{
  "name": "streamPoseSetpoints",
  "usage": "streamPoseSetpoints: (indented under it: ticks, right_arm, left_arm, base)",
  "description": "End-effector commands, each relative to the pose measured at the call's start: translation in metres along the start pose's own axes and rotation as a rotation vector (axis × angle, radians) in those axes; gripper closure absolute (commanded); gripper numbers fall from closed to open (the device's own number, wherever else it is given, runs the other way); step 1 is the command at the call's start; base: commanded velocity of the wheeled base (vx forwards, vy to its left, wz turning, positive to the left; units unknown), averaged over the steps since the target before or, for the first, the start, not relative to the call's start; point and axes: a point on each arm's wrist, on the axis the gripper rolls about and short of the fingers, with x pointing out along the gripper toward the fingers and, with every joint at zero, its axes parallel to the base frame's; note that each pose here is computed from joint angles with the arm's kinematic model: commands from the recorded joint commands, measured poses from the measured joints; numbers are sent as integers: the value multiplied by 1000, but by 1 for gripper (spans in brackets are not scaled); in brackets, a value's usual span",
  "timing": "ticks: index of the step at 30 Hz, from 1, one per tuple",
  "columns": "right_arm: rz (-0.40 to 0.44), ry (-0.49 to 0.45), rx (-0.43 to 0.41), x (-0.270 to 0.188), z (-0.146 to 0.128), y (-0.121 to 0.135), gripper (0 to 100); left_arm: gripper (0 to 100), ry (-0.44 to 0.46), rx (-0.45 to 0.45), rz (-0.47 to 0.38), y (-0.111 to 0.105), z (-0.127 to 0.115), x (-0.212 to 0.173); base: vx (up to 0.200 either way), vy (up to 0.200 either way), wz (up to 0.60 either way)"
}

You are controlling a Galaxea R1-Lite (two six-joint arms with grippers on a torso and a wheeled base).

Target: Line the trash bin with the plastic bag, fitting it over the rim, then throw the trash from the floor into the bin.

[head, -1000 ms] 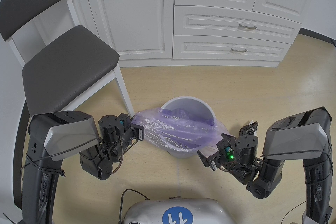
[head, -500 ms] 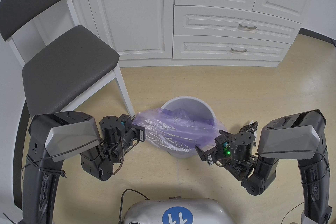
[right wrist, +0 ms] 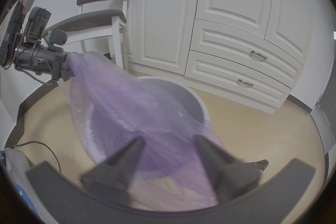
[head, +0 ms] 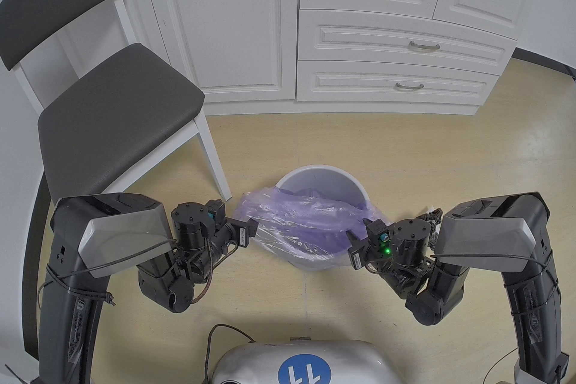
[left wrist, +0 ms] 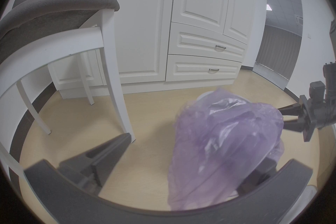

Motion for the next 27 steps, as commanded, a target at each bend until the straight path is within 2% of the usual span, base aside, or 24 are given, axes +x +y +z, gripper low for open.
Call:
streamPoseSetpoints:
  ticks: [1, 8, 15, 18, 20, 21, 22, 27]
  right_arm:
    - [-10, -19, 5, 2, 1, -2, 100]
    - [-11, -37, 30, 1, 8, -6, 100]
    - [-20, -81, 99, -3, 28, -14, 100]
    - [-9, -62, 169, -7, 41, -17, 100]
    - [-6, -55, 180, -8, 43, -17, 100]
    - [19, -13, 241, -11, 52, -18, 100]
    - [27, 6, 264, -12, 53, -18, 100]
    - [36, 41, 319, -7, 55, -17, 100]
  left_arm:
    - [0, 19, 8, -7, 0, -3, -5]
    - [0, 3, 13, -33, -3, 2, -15]
    - [0, 6, 12, -111, -7, 9, -28]
    - [0, 14, 12, -142, -7, 11, -34]
    - [0, 14, 12, -147, -7, 12, -34]
    - [0, 18, 10, -177, -9, 14, -40]
    - [0, 16, 10, -186, -9, 16, -41]
    - [0, 26, 12, -214, -11, 18, -48]
  base:
    - [0, 0, 0]
    - [0, 0, 0]
    - [0, 0, 0]
    - [0, 0, 0]
    - [0, 0, 0]
    - [0, 0, 0]
    - [0, 0, 0]
    - [0, 0, 0]
